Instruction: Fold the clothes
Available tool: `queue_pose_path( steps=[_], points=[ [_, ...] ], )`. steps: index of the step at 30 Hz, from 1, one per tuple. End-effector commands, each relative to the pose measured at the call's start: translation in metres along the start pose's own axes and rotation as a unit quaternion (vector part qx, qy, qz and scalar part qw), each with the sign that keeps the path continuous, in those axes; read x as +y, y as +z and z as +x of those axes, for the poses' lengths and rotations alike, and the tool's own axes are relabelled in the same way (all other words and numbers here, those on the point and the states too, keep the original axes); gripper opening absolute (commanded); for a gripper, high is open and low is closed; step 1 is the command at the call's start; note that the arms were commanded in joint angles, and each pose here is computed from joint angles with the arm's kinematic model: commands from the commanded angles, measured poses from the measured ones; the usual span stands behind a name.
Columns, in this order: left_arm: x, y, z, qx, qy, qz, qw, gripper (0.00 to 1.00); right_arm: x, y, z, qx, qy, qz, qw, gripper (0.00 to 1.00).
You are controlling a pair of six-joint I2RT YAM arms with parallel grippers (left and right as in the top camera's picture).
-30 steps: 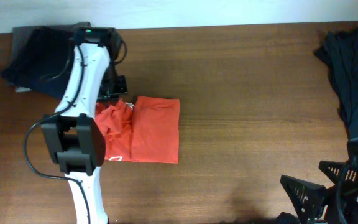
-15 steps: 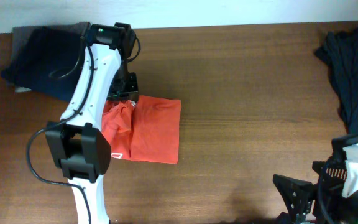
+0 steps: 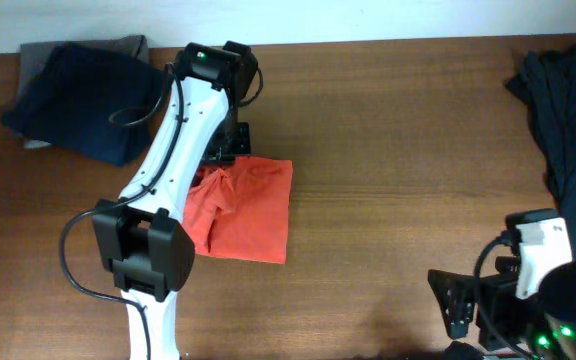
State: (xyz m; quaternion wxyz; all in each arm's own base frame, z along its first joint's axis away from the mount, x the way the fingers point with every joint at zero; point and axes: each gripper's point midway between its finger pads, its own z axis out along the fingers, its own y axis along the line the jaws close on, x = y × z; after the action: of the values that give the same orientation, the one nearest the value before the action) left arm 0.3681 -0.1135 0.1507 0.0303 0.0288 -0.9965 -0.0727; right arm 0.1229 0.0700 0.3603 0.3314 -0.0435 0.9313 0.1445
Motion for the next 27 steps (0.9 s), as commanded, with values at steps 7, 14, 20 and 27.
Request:
queue_pose_path(
  steps=[7, 14, 20, 27],
  points=[
    [-0.024, -0.019, 0.01, -0.027, 0.018, 0.01, 0.999, 0.0, -0.002, 0.013, 0.0, 0.002, 0.011, 0.02, 1.0, 0.99],
    [-0.032, -0.02, 0.014, -0.029, 0.023, 0.009, 0.999, 0.01, -0.005, 0.013, -0.002, -0.003, 0.011, 0.028, 1.0, 0.99],
    [-0.037, -0.02, 0.016, -0.029, 0.029, 0.01, 0.999, 0.01, -0.005, 0.013, -0.002, -0.004, 0.015, 0.028, 1.0, 0.99],
    [-0.052, -0.022, 0.023, -0.034, 0.033, 0.011, 0.999, 0.01, -0.005, 0.013, -0.002, -0.004, 0.016, 0.028, 0.999, 0.99]
  ],
)
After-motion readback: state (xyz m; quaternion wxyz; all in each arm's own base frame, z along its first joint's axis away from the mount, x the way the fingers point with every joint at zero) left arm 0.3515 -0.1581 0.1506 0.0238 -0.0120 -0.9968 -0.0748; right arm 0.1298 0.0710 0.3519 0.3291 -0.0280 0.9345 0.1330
